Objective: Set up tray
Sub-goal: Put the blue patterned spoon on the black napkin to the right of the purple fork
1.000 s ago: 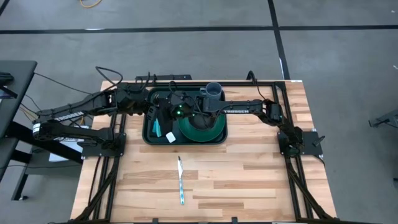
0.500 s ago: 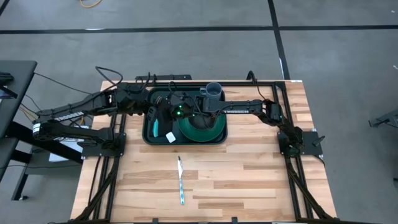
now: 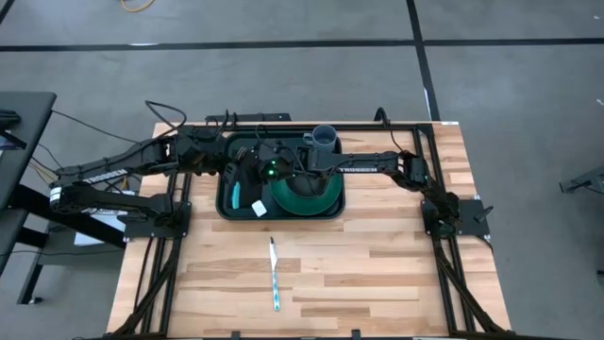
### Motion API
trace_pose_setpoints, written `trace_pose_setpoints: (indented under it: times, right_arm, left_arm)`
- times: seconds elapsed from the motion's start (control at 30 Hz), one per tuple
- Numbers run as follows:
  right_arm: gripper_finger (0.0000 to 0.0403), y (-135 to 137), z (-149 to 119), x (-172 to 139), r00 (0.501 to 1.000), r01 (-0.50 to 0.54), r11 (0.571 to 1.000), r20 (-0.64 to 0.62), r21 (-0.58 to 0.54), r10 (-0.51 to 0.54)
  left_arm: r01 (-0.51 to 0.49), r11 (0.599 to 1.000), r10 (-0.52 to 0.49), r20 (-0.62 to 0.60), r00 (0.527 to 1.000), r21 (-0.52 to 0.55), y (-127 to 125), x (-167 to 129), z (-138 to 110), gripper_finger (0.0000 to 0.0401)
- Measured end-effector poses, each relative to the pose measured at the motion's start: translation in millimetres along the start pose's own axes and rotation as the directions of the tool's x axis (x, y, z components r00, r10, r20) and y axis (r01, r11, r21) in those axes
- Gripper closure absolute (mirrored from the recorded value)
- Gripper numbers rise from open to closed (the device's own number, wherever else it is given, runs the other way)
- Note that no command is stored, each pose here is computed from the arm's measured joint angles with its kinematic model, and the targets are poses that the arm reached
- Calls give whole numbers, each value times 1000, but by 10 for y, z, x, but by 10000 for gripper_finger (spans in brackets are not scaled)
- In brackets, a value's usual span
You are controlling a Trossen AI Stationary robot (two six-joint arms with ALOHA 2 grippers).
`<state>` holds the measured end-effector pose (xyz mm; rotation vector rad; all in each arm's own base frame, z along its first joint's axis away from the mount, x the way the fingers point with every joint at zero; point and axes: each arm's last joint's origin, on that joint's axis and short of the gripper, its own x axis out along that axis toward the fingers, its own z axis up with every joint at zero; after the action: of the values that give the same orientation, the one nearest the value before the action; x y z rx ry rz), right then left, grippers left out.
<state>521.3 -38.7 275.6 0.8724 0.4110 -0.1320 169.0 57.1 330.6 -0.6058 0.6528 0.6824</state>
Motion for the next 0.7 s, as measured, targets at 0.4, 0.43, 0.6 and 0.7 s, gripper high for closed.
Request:
trace_pose_setpoints:
  times: [0.4, 0.43, 0.6, 0.7]
  right_arm:
    - [353, -22, 18, -4, 1000, 17, 1000, 10, 22, -17]
    - [349, -23, 19, -4, 1000, 17, 1000, 10, 24, -17]
    - [338, -73, 24, -10, 999, 49, 995, -6, 82, -49]
    - [324, -102, 40, -18, 998, 60, 995, -18, 85, -59]
  left_arm:
    - [-24, 1000, 24, 4, 1000, 13, 11, -2, -5, 401]
    - [-26, 1000, 26, 4, 1000, 13, 12, -2, -5, 401]
    - [-67, 997, 67, 10, 998, 34, 33, 0, -13, 399]
    - [-75, 997, 74, 15, 997, 32, 36, 2, -12, 399]
